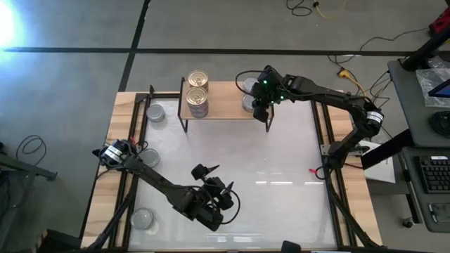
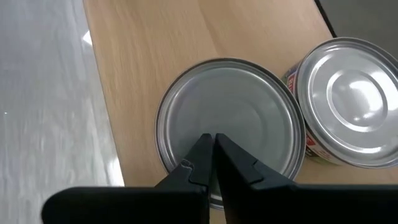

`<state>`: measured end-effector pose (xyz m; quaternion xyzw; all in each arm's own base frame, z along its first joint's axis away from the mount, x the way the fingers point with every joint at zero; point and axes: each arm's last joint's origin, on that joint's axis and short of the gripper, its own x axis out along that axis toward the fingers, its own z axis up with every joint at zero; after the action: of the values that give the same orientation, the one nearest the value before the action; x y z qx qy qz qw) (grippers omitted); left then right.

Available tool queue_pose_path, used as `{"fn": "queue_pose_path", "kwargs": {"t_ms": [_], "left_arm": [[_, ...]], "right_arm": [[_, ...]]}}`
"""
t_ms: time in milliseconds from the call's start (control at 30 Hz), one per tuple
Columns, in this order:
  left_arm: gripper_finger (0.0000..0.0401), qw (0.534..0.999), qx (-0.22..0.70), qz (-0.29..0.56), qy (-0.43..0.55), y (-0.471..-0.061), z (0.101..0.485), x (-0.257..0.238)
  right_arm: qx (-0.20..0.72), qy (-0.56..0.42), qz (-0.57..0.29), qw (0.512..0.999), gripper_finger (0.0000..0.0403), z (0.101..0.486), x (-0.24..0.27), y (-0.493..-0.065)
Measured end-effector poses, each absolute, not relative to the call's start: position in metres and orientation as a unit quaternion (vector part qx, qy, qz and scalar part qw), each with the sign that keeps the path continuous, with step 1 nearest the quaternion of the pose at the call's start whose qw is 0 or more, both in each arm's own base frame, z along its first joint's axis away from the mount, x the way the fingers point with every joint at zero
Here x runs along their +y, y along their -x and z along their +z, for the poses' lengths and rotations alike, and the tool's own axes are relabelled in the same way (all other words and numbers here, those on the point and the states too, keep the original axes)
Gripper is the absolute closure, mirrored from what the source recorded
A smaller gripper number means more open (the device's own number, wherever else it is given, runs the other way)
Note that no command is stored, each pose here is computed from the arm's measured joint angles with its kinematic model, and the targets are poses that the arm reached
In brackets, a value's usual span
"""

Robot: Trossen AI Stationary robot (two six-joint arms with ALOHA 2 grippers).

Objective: Stack canned seafood by type on shelf
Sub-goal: Put the green tuna can on the shelf

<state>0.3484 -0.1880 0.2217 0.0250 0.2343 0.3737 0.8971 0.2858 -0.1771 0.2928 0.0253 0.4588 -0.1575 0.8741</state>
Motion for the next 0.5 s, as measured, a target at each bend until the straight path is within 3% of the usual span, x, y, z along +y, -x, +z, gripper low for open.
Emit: {"fn": "queue_pose_path", "kwargs": {"t_ms": [500], "left_arm": [[0.0022,0.897,0.234,0.374,-0.024,-0.3485,0.2218,-0.1881]], "right_arm": [[0.471,-0.056,-0.152,0.867,0.0390,0.2942,-0.1676,-0.2826]]}}
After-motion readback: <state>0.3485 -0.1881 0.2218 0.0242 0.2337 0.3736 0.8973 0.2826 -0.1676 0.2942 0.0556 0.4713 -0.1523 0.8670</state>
